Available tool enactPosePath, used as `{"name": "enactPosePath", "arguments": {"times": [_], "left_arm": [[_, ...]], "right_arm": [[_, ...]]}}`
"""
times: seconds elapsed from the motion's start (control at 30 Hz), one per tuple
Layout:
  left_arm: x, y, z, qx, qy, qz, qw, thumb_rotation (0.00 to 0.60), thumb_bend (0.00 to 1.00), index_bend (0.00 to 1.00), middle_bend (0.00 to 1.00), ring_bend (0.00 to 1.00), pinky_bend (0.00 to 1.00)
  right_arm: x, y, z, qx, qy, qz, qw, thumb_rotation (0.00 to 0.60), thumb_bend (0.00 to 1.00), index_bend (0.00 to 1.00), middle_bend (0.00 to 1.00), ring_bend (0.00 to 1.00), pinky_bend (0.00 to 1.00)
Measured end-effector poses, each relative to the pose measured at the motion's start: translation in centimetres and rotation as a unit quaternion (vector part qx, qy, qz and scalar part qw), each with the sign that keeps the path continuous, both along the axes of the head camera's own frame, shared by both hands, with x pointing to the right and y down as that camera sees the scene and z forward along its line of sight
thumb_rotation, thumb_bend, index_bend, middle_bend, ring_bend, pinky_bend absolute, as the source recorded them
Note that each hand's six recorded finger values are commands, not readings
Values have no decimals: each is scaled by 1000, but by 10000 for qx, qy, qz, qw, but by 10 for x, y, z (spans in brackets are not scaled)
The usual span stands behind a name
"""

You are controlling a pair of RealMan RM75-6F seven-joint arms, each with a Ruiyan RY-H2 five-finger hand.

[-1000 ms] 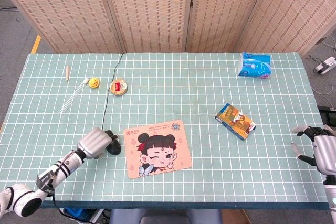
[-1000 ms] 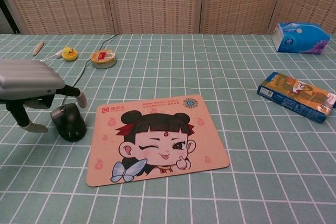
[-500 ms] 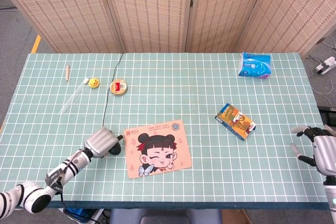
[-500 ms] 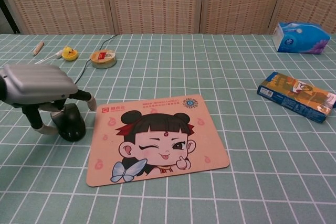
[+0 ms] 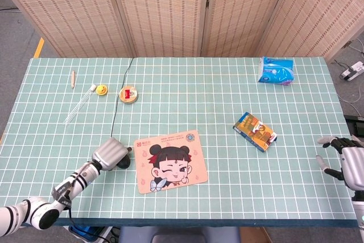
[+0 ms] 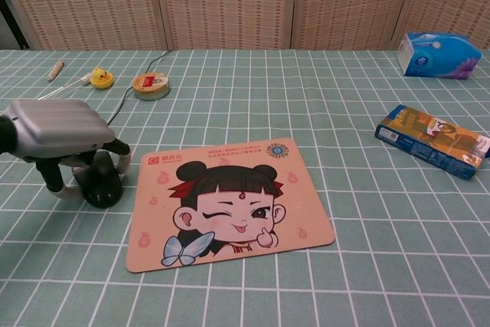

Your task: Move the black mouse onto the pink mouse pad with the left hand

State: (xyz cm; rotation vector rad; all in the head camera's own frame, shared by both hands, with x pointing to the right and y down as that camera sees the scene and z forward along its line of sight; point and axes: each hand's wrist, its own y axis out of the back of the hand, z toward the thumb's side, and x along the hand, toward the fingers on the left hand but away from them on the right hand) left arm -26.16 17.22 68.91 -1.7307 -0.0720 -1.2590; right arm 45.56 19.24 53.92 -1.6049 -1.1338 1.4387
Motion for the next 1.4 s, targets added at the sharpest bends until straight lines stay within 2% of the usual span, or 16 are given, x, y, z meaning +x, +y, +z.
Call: {"name": "enactPosePath", "arguments": {"times": [0.2,0.4,0.53,0.87,1.4], "left_arm": [[5,-1,-4,124,109,66,9998,600,255,559,1000,1000,1000],[21,1,-13,389,383,386,9978,600,255,563,1000,1000,1000],[45,8,-22,468,691,634,9945,600,255,565,1000,1000,1000],[96,22,-25,455,1074,993,9882,600,254,564,1000,1000,1000],[142,28,-14,492,1021,1195,9863,600,255,535,1000,1000,1000]], "right_arm": [[0,0,0,2,-2,3,10000,600,282,393,468,396,408],[0,0,-2,32,-12,2,10000,600,281,393,468,396,408],[0,0,-5,71,-25,6,10000,600,282,393,468,396,408],[4,0,-15,195,-60,71,9998,600,282,393,468,396,408],[14,-1,-30,369,-103,225,9990,600,282,393,468,396,408]]}}
